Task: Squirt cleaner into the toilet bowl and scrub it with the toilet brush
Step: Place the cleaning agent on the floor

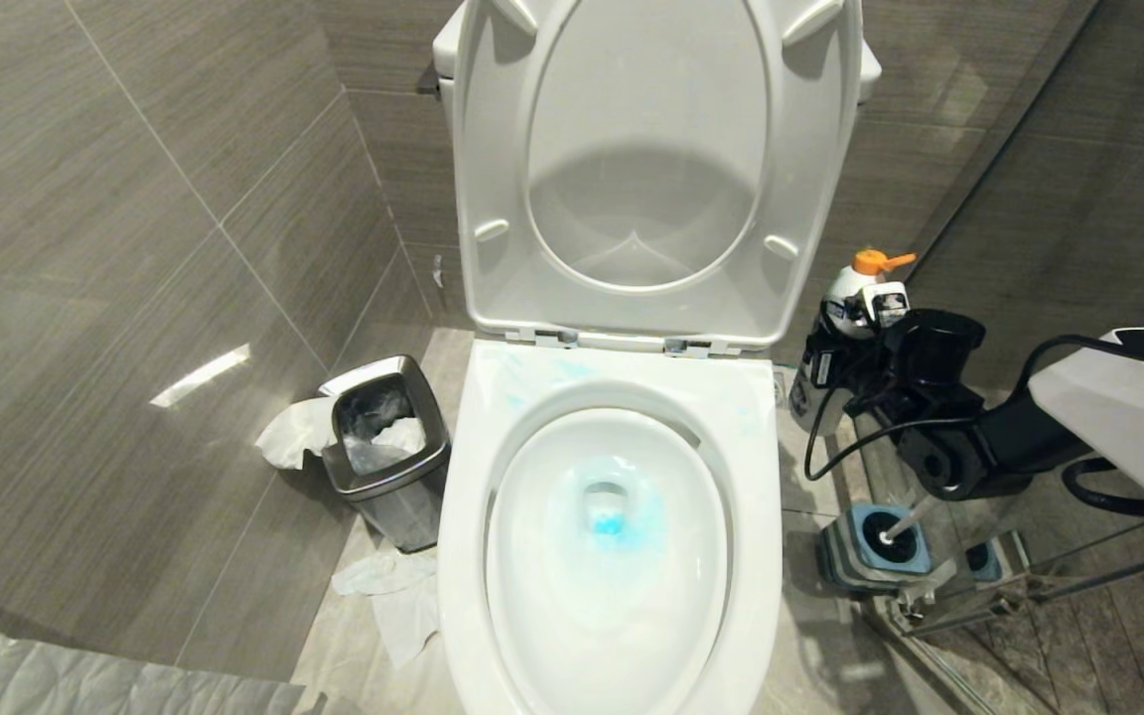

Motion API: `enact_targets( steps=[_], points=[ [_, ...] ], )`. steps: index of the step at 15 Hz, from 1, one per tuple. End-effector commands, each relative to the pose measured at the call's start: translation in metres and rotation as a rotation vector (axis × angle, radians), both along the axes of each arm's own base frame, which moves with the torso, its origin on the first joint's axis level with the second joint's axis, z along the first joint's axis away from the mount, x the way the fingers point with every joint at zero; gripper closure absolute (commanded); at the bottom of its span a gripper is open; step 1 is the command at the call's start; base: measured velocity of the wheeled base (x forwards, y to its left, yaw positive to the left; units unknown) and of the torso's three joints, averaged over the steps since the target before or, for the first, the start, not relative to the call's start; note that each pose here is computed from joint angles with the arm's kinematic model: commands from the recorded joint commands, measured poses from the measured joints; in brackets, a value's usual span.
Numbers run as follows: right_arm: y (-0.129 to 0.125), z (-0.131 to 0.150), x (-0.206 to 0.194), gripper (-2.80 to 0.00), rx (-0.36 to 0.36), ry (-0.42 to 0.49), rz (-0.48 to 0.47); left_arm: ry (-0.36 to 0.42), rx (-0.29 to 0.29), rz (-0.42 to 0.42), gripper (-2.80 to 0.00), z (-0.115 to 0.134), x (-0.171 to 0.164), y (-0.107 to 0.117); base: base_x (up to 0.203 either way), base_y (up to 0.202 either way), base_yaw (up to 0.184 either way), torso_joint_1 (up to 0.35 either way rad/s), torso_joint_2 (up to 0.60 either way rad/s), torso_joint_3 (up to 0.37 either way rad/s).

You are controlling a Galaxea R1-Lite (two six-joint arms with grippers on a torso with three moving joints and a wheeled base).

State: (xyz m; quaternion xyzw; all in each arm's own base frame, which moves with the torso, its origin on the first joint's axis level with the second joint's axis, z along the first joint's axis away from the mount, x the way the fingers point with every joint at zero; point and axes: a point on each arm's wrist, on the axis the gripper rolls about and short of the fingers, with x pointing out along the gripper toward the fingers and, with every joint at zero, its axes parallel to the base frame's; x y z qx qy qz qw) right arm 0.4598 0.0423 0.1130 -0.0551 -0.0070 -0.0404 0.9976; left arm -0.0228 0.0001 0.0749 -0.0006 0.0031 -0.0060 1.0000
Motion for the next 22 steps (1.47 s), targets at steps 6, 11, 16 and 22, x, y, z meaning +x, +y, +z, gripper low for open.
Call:
enact_targets(
  steps=[6, 11, 16, 22],
  points=[
    [0.001, -0.001, 0.004, 0.0, -0.014, -0.009, 0.001, 0.002, 0.001, 0.0, 0.0, 0.0, 0.0, 0.0, 0.0, 0.0, 0.0, 0.0, 0.0, 0.0],
    [0.002, -0.005, 0.015, 0.0, -0.013, -0.029, 0.004, 0.002, 0.001, 0.001, 0.0, 0.0, 0.0, 0.0, 0.0, 0.0, 0.0, 0.003, 0.0, -0.057],
    [0.004, -0.018, 0.031, 0.0, -0.012, -0.062, 0.002, 0.003, 0.001, 0.0, 0.0, 0.0, 0.0, 0.0, 0.0, 0.0, 0.0, 0.002, 0.0, -0.186],
    [0.006, -0.027, 0.044, 0.0, -0.039, -0.125, 0.0, 0.001, 0.004, 0.001, 0.0, 0.0, 0.0, 0.0, 0.0, 0.0, 0.0, 0.003, 0.0, -0.199]
  ],
)
